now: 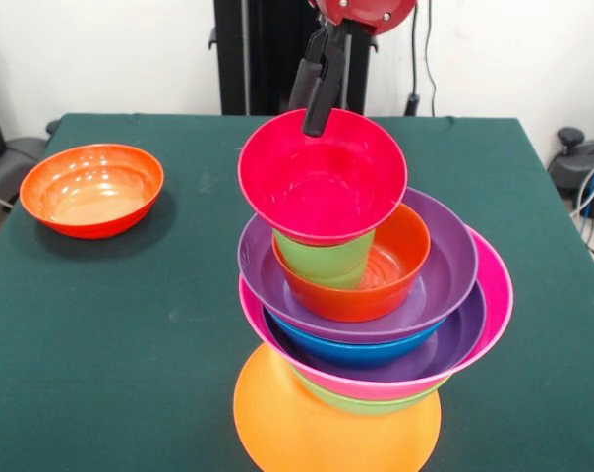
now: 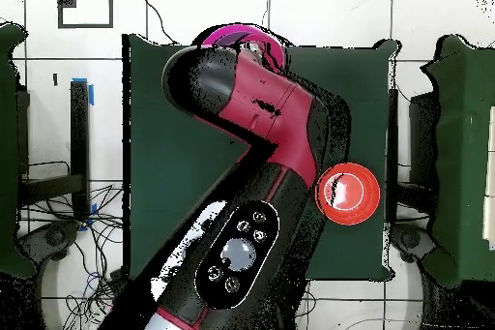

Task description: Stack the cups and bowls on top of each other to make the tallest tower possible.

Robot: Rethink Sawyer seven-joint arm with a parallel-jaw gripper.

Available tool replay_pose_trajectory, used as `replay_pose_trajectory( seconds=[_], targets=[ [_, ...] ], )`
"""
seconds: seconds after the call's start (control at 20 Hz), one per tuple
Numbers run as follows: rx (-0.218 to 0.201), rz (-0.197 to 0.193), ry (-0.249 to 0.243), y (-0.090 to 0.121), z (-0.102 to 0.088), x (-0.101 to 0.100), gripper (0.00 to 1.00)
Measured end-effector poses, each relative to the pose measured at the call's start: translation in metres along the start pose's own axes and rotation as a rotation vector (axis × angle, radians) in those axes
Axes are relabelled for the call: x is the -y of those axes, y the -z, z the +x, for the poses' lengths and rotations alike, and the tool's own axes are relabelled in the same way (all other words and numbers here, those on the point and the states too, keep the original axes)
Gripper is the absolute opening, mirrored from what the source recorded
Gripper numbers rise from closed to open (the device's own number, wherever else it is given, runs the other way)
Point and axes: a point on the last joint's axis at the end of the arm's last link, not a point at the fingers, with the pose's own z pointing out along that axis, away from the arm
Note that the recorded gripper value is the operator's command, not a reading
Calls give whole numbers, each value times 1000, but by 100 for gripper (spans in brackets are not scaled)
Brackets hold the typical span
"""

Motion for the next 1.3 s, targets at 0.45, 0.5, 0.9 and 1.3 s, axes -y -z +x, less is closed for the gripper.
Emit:
replay_pose_trajectory(
  seconds=[0.45, 0.5, 0.9, 1.3],
  targets=[
    [-6, -41, -43, 27, -27, -7, 100],
    [-5, -46, -48, 30, -31, -7, 100],
    [-2, -76, -76, 50, -52, -11, 100],
    [12, -57, -118, 45, -95, 4, 100]
  ],
)
